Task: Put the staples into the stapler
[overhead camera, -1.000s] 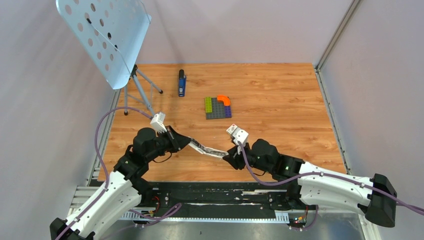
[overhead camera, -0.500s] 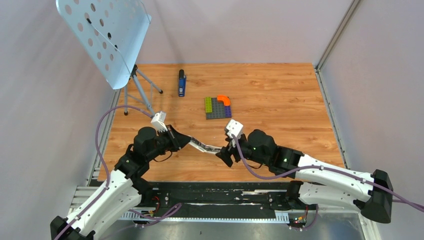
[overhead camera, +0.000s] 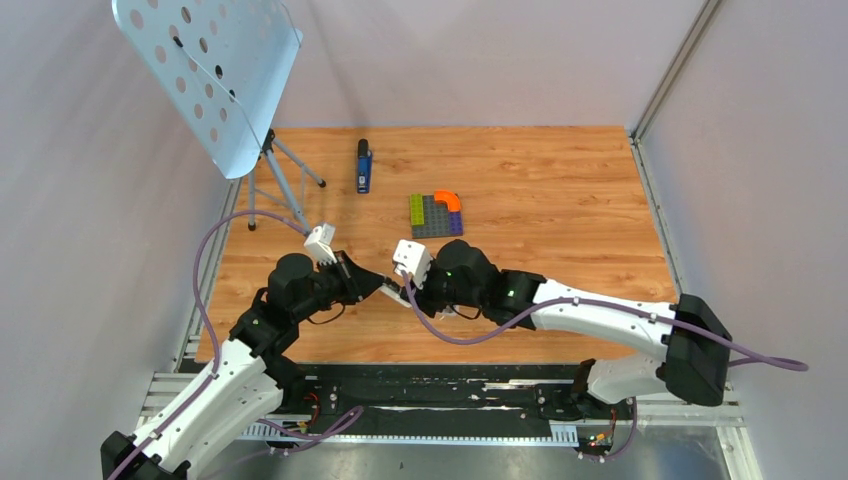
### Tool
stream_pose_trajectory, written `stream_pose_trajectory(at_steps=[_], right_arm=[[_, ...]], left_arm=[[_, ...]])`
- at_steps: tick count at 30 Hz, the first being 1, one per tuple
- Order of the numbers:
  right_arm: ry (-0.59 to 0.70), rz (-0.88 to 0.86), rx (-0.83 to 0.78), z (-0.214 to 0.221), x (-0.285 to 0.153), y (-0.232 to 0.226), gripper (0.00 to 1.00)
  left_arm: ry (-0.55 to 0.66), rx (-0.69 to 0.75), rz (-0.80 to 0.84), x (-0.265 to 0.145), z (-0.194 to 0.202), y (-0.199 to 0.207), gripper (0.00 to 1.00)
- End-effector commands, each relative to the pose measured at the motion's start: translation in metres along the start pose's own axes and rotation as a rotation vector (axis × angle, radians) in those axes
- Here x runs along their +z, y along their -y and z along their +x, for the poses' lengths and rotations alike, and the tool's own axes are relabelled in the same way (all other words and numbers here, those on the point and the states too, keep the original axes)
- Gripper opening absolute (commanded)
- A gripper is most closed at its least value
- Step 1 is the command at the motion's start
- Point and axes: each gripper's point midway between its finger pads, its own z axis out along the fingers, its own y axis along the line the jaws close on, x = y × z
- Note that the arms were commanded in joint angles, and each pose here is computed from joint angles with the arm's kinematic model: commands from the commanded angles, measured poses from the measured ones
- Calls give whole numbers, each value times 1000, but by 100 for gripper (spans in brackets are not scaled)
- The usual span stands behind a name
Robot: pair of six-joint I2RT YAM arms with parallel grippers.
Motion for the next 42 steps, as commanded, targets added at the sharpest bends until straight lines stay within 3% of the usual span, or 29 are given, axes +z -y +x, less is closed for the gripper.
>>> stream_pose_trajectory(at_steps=[1, 7, 14, 15, 19, 22, 30, 42], right_arm=[[11, -46, -72, -12, 11, -1, 54], [2, -125, -65, -9, 23, -10, 46], [36, -114, -100, -15, 18, -5, 14], [36, -101, -107, -15, 15, -1, 12], [-6, -44, -112, 5, -3, 19, 8], [-54, -10, -115, 20, -20, 37, 8], [-435, 33, -235, 86, -76, 108, 9], [-769, -77, -268, 160, -106, 165, 2]], left_arm=[[24, 17, 77, -5, -10, 19, 0], [25, 27, 106, -7, -8, 22, 0], [10, 23, 98, -7, -7, 22, 0], [9, 21, 86, -7, -7, 21, 6], [-1, 39, 67, -14, -13, 26, 53], [5, 60, 50, -21, -18, 28, 73], [-1, 113, -8, -26, -13, 13, 99], [-35, 176, -39, -29, -7, 4, 100]])
